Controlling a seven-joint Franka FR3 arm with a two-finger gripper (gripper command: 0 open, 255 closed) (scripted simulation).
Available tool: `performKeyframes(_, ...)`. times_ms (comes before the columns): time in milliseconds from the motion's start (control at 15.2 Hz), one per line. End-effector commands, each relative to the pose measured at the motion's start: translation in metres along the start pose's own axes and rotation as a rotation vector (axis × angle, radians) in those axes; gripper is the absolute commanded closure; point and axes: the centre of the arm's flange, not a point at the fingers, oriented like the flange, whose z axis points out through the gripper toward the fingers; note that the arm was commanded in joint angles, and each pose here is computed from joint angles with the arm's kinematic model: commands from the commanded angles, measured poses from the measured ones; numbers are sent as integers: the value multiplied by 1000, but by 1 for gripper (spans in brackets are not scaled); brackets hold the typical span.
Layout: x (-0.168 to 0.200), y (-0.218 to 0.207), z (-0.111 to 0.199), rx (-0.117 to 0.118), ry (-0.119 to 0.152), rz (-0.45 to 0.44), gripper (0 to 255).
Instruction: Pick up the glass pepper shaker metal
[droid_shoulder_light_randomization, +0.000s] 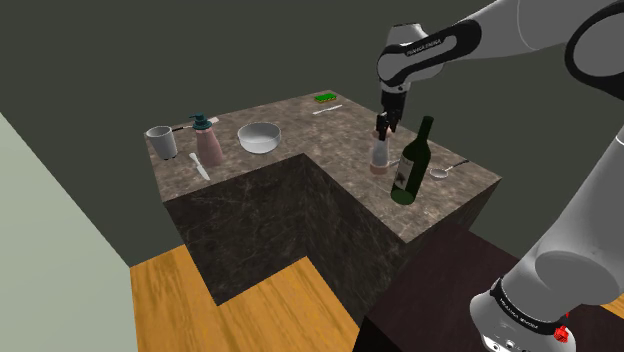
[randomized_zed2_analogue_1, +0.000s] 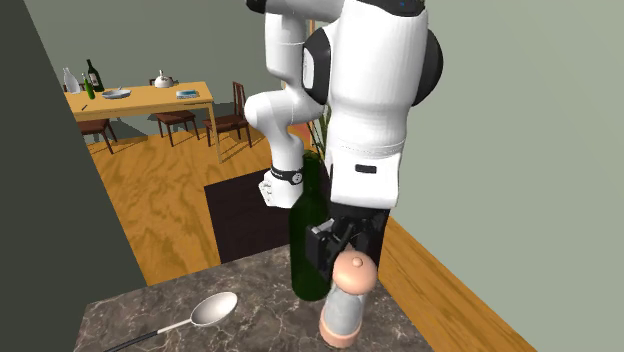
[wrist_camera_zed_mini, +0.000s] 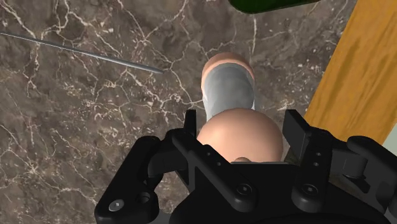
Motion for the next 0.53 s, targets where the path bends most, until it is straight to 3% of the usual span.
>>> performKeyframes(0,-1,0,-10,0,0,0,255)
performKeyframes(462,-2,1,-37,0,0,0,255)
